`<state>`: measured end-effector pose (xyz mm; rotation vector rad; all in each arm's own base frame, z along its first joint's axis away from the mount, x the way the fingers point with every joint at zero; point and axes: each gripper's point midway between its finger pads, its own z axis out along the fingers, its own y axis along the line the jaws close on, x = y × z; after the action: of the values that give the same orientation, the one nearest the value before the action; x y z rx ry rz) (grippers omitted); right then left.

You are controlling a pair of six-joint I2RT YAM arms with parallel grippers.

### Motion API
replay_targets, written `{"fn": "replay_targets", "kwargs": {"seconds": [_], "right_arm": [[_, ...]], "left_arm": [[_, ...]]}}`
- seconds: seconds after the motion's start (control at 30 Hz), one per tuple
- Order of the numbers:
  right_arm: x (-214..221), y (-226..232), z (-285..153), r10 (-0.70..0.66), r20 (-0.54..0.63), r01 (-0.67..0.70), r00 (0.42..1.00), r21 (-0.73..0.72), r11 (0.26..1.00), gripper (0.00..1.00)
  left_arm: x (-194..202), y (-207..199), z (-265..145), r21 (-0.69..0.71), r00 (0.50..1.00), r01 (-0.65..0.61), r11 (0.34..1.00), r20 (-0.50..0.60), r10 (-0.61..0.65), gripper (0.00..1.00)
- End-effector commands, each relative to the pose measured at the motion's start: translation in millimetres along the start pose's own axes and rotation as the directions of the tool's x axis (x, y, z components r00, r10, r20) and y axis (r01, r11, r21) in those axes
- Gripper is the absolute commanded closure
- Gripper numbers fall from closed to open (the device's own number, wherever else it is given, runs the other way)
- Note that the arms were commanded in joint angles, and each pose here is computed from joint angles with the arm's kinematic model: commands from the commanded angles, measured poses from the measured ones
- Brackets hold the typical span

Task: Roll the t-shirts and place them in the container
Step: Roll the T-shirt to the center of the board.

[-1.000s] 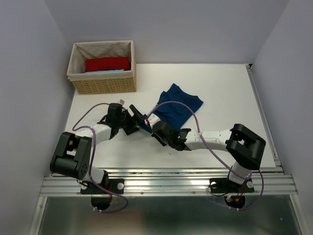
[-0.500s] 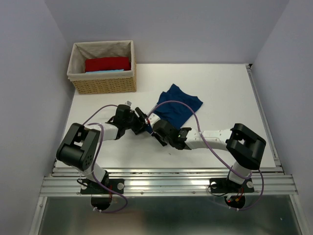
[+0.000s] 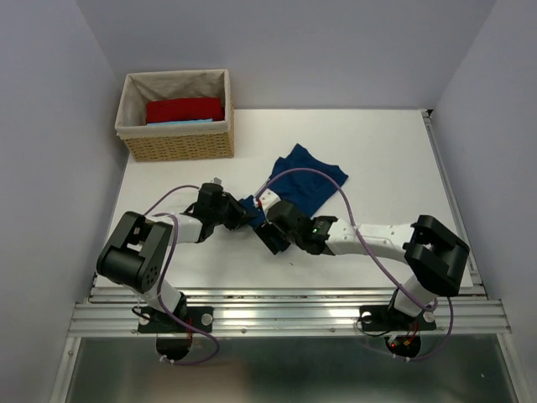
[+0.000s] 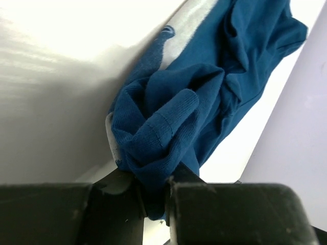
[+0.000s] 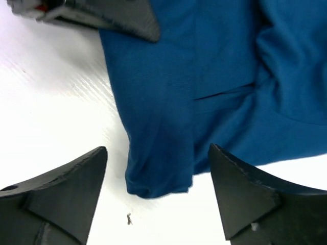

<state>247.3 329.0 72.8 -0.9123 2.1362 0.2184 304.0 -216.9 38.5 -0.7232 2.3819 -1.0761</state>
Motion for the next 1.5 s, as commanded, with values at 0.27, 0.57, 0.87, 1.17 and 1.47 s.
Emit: {"fn": "replay_targets", "kwargs": {"seconds": [0.27,0.57,0.87,1.17,1.47], "right_arm": [[-35,6,-28,-0.121,0.08,0.114,0.989,0.093,0.989,0.08],[-20,17,-6,-0.247,0.064,0.231,0.967,0.192,0.954,0.11],[-8,26,22,-0.276,0.08,0.247,0.958,0.265,0.932,0.24],[-11,10,24,-0.274,0.128,0.202,0.953,0.405,0.892,0.59],[-15,14,20,-0.259,0.157,0.185,0.953,0.373,0.909,0.99]], "left_arm": [[-9,-22,-13,-0.075,1.0,0.016,0.997,-0.013,-0.017,1.0],[-8,-26,-15,-0.089,0.999,0.04,0.995,-0.029,-0.043,1.0],[-9,-24,-17,-0.091,0.998,0.053,0.994,-0.024,-0.055,1.0],[-10,-22,-20,-0.092,0.998,0.058,0.994,-0.014,-0.06,1.0],[-11,-28,-21,-0.061,0.999,0.034,0.998,-0.016,-0.035,0.9]]}}
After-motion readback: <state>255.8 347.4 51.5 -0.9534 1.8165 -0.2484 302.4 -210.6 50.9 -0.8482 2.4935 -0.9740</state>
